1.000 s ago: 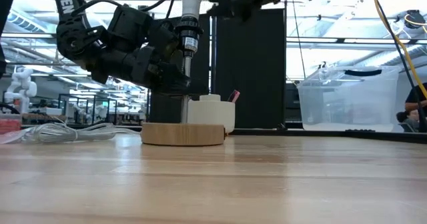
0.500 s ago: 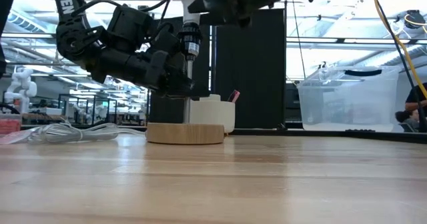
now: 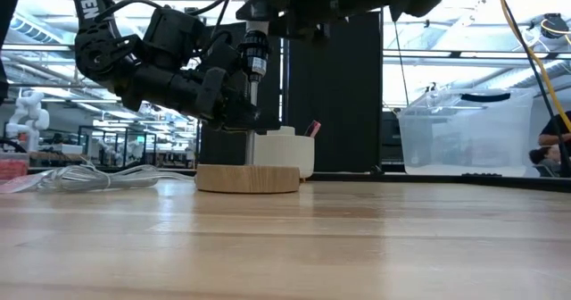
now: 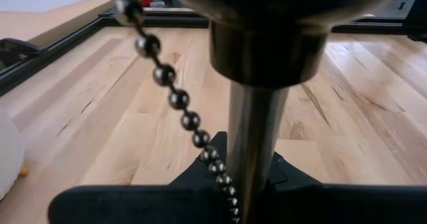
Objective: Screw lightbulb
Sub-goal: Remove the lightbulb from the wooden lamp
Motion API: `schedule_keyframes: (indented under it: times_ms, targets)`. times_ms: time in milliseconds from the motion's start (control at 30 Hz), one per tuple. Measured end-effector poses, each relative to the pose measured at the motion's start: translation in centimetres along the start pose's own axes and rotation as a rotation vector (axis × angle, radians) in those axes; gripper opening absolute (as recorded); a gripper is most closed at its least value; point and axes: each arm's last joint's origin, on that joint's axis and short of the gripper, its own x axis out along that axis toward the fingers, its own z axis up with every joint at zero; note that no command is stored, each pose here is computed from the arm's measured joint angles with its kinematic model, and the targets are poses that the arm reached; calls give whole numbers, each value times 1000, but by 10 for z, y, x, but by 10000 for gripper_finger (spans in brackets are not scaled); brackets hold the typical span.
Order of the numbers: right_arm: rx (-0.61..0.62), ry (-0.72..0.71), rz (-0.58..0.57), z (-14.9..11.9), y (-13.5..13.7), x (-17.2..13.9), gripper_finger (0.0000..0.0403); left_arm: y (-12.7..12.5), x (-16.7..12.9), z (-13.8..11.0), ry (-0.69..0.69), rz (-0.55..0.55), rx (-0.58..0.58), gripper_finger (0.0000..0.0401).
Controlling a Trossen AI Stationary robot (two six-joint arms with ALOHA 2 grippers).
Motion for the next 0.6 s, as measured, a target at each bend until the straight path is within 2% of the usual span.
schedule_keyframes:
  times_ms: [333,600]
  targets:
    - [-61,-102,-18,9,-4,2,244,0,0,0,1,2,-1,22]
    - [-114,-95,-6,9,-4,2,214,0,0,0,6,-12,5,22]
